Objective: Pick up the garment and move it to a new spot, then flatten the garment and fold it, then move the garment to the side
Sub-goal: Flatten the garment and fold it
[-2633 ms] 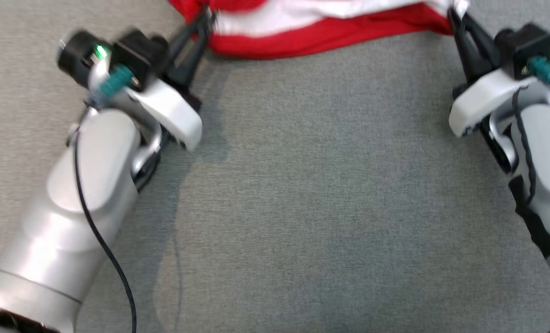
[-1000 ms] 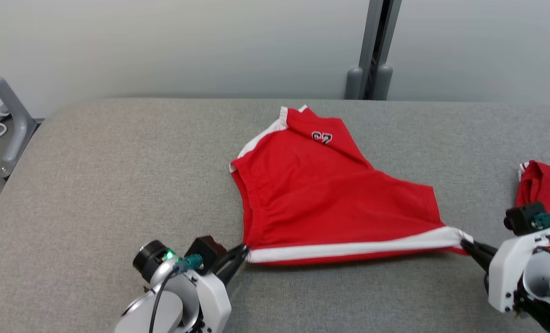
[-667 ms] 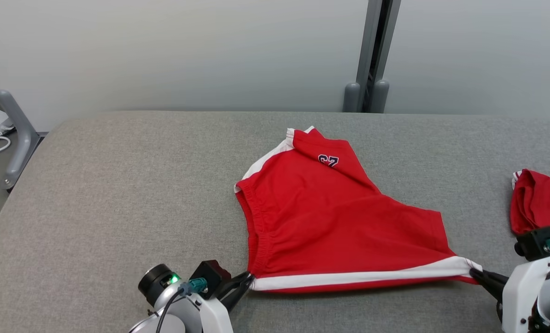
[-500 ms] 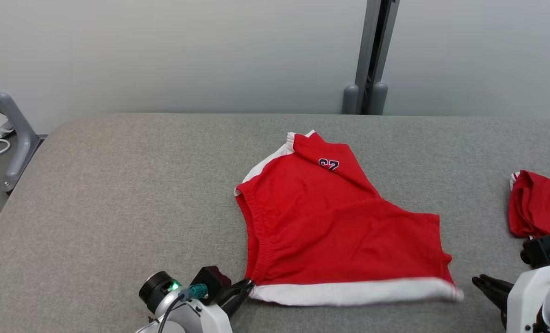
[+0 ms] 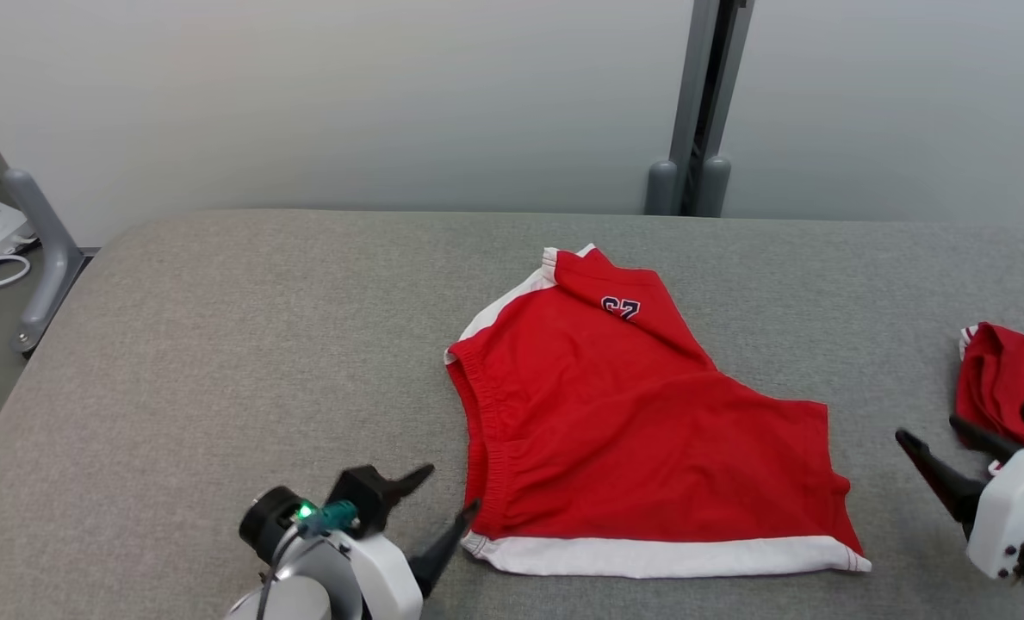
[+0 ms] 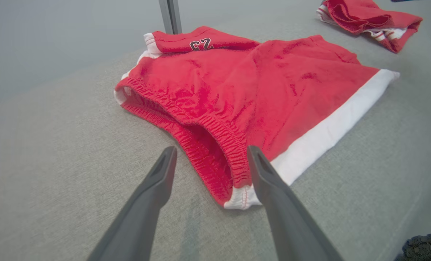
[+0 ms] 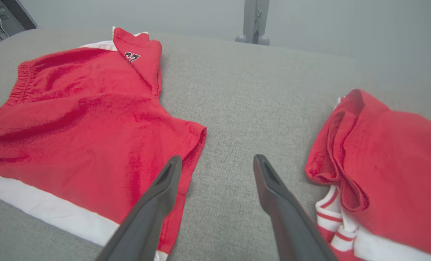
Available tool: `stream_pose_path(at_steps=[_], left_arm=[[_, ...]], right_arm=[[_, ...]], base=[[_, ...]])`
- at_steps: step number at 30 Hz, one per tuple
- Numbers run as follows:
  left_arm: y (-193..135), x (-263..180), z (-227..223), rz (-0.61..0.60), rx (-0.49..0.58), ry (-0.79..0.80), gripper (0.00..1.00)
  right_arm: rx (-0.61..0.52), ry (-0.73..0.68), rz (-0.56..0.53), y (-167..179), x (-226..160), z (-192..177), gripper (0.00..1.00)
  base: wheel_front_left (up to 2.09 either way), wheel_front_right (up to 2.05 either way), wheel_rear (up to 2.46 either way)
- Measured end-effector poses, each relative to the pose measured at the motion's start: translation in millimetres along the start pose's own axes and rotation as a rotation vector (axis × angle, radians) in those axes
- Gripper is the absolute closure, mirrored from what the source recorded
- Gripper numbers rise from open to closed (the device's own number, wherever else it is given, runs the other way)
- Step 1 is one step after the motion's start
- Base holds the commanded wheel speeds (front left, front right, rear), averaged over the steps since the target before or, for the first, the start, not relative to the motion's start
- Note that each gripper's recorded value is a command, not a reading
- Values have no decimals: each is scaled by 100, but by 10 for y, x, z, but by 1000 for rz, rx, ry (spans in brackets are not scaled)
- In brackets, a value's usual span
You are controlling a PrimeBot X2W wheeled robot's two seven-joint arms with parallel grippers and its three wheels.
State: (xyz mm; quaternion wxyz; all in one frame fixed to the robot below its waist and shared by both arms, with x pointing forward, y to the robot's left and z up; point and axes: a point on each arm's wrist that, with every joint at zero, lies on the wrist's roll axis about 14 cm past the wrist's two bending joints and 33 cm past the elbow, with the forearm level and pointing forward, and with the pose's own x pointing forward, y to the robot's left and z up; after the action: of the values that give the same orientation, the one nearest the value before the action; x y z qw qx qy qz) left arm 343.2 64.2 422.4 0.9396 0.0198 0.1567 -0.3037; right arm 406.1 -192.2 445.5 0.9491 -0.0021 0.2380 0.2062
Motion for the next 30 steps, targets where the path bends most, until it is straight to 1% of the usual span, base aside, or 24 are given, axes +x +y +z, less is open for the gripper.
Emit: stream_pose_path(at_steps=[5, 9, 11, 13, 15, 18, 21, 25, 30], left_arm=[[339, -57, 335, 141, -63, -119, 0], [631, -156, 987, 269, -166, -352, 0], [666, -248, 1129, 304, -218, -435, 0], [736, -349, 1155, 358, -252, -483, 0], [858, -468, 1176, 427, -272, -525, 0], [947, -588, 1034, 495, -307, -531, 0], [983, -669, 827, 531, -327, -500, 0], [1039, -735, 730, 558, -307, -479, 0], [1051, -735, 613, 560, -306, -442, 0]], right_arm=[[-71, -170, 7, 62, 161, 409, 0], [-108, -244, 35, 230, 340, 615, 0], [-119, -284, 50, 323, 427, 737, 0], [-132, -356, 66, 426, 496, 959, 0], [-146, -408, 81, 532, 548, 1083, 0], [-155, -439, 113, 739, 628, 1065, 0], [-183, -441, 133, 882, 721, 1011, 0], [-224, -429, 167, 1049, 891, 984, 0], [-288, -412, 203, 1188, 1244, 1108, 0]], base=[[0, 0, 0], [0, 0, 0], [0, 0, 0], [0, 0, 0], [0, 0, 0], [0, 0, 0], [0, 0, 0], [0, 0, 0], [0, 0, 0]])
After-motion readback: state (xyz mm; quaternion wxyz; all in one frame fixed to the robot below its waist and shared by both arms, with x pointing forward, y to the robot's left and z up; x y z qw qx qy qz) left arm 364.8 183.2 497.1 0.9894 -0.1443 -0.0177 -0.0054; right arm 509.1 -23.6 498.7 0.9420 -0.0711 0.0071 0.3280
